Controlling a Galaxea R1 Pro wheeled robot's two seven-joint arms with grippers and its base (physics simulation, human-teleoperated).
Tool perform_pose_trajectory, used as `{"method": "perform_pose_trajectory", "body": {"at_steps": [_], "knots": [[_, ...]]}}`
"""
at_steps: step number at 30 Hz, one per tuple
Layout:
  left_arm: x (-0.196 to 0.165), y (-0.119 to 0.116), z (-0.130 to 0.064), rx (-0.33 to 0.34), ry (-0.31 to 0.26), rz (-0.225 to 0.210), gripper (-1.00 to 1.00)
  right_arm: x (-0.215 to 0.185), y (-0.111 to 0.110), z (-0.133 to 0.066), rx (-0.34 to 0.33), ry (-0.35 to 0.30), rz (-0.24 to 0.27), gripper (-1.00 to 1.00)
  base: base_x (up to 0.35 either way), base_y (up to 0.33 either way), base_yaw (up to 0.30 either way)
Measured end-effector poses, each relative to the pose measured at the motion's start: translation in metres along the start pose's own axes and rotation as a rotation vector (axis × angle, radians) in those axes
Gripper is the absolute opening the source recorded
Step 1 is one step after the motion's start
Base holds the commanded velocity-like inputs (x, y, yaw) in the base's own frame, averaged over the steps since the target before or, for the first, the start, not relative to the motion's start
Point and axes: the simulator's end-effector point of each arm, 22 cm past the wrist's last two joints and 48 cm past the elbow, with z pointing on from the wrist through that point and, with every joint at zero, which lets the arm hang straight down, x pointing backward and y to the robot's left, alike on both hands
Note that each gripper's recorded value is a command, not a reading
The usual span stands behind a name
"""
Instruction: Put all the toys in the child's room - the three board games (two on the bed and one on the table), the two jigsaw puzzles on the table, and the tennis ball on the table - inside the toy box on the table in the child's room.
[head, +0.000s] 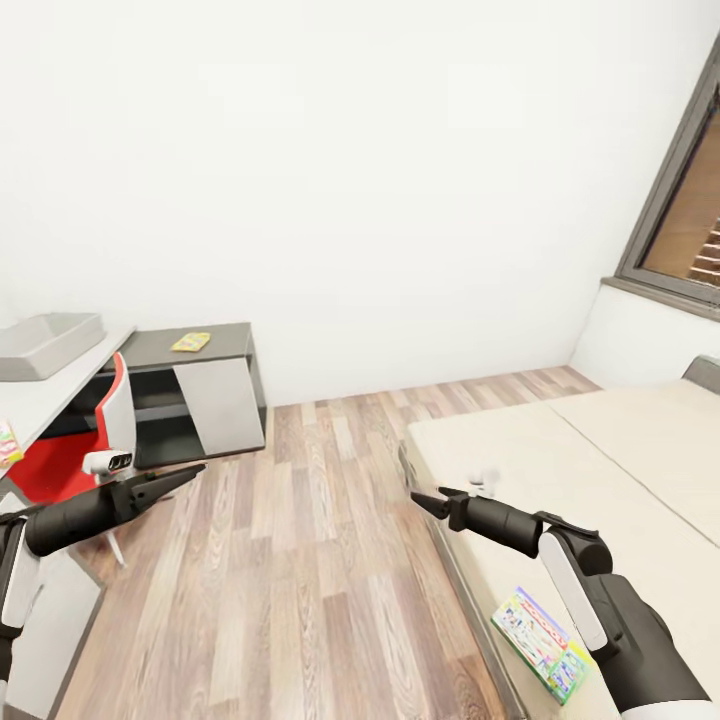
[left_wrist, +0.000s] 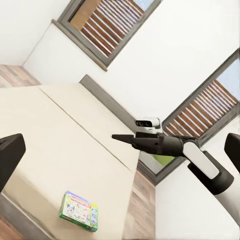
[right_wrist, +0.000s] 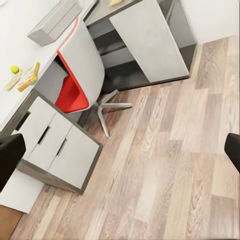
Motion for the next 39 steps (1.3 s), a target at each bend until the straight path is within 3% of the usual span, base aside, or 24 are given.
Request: {"method": "perform_pose_trajectory", "body": {"at_steps": [30, 39], "knots": [[-0.0017, -0.0020, -0.0006, 0.002, -0.003, 0.004, 1.00, -0.0026, 0.0011, -0.0012, -0.001, -0.006, -0.001, 1.00, 0.000, 0.171, -0.278], [-0.0024, -0.0036, -0.0005, 0.003, -0.003, 0.007, 1.00, -0.0041, 0.0020, -0.0019, -0.002, -0.009, -0.002, 1.00, 0.000, 0.051, -0.279]]}}
